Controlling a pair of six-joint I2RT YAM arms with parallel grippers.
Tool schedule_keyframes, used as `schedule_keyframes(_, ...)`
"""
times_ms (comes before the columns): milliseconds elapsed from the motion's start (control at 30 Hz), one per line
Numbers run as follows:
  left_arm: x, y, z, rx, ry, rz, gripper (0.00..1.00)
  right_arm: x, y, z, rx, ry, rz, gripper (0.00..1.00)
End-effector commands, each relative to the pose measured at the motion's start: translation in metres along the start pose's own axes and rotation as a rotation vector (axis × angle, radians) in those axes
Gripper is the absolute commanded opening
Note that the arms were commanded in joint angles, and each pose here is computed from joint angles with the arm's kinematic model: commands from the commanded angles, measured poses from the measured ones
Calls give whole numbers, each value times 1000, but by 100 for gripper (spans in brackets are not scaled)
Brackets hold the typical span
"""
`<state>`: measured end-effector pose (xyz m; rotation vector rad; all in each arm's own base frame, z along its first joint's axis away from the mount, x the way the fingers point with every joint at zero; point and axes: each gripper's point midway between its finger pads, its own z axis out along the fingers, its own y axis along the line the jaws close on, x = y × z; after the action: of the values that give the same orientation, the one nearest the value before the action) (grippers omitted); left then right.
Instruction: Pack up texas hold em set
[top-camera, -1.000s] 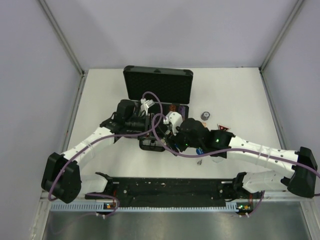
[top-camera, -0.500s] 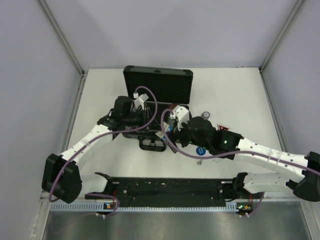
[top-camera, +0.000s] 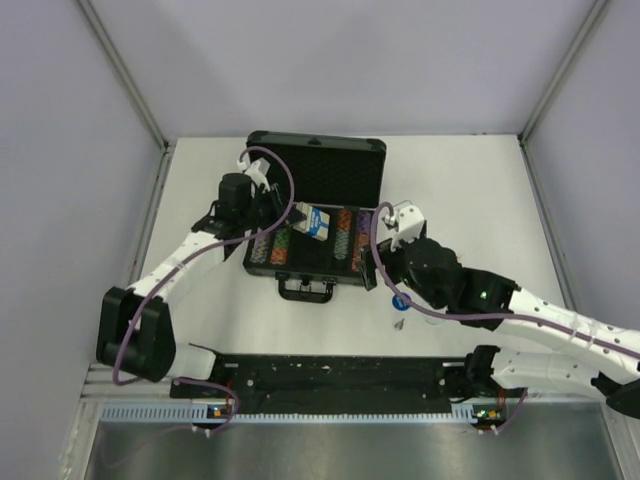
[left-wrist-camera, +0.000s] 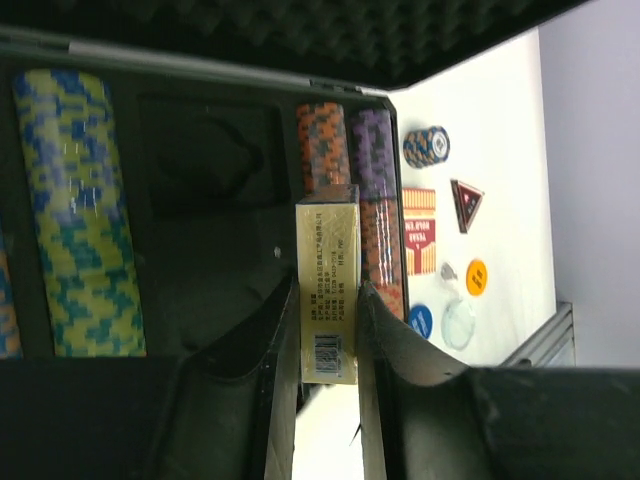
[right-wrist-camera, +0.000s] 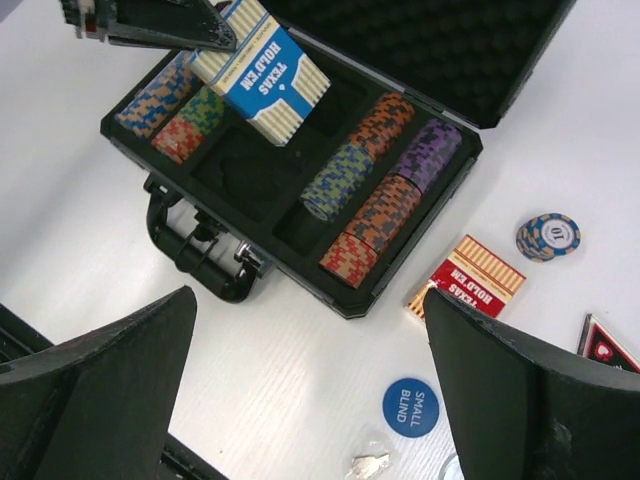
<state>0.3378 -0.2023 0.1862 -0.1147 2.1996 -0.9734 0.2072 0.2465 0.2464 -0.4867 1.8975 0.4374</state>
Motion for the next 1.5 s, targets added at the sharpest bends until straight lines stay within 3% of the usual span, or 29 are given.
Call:
schedule_keyframes(0, -53, -31, 26, 129, -106, 121, 0, -15, -24, -16, 85, -68, 90, 95)
schedule_keyframes(367, -60, -10, 67, 91, -56, 158, 0, -26, -51, -35, 170, -105, 95, 95)
schedule_keyframes(833, -34, 17, 96, 67, 42, 37, 1, -20, -62, -38, 197, -97, 83, 95)
schedule_keyframes(1133, -33, 40, 93, -71, 67, 17, 63, -17, -61, -37, 190, -89, 106, 95)
schedule_keyframes(1233, -41, 37, 89, -103, 66, 46, 72, -17, -57, -35, 172, -84, 128, 95)
schedule_keyframes(1333, -47, 37, 84, -138, 54, 66, 88, -15, -57, -34, 175, -78, 124, 95)
schedule_keyframes(1467, -54, 37, 77, -179, 35, 79, 93, -15, -60, -35, 186, -85, 122, 95)
